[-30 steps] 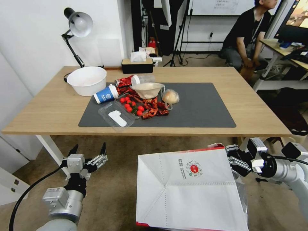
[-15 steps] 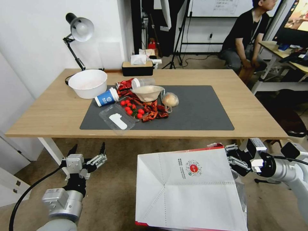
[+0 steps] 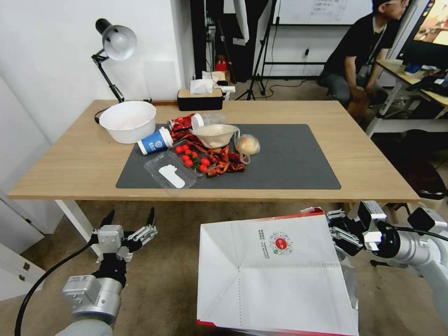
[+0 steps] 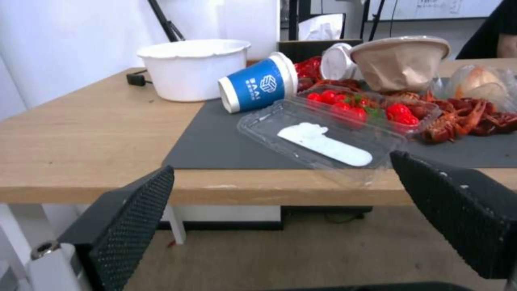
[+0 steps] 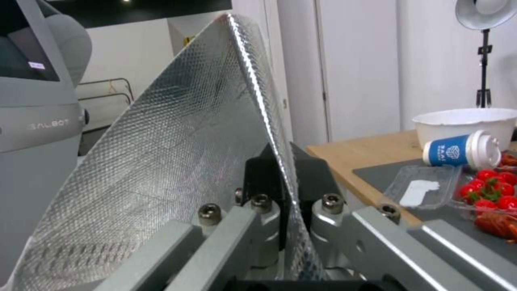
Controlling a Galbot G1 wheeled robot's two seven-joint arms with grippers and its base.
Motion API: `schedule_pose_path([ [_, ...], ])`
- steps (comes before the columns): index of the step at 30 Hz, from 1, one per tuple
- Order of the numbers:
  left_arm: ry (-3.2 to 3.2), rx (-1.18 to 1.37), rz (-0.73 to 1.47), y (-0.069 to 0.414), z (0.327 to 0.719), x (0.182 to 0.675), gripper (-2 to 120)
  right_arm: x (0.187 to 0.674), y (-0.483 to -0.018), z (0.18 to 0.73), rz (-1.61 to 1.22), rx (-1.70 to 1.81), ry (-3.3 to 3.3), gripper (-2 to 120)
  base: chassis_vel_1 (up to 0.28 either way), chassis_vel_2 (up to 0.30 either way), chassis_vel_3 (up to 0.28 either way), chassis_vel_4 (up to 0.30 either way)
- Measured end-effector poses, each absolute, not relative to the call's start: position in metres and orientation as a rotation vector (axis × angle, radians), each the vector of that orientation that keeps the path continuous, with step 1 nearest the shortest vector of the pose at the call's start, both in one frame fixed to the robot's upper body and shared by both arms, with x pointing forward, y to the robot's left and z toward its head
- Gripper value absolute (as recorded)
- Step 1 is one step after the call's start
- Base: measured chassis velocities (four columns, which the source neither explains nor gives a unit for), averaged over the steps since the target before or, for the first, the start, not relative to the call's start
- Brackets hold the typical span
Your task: Pick up the food delivery bag from the floor and place it on the table.
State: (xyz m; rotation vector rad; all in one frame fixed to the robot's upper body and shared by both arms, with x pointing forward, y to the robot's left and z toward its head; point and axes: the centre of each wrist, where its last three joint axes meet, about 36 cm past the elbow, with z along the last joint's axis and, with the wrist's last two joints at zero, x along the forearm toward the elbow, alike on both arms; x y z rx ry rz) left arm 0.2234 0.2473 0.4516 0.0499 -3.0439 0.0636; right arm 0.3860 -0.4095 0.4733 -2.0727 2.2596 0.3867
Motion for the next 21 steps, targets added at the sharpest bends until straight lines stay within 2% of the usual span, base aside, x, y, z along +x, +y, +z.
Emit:
schedule_pose_path([
  [11, -3.052, 0.049, 0.063, 0.247, 0.45, 0.224, 100, 0.381, -0.422, 0.496, 0.412, -2.029, 2.253, 0, 0.0, 0.0, 0.0, 0.0],
  [21, -3.059, 0.05, 0.067, 0.246, 0.449, 0.222, 100, 0.371, -0.437, 0.551, 0.538, -1.774, 2.263, 0, 0.0, 0.0, 0.0, 0.0],
])
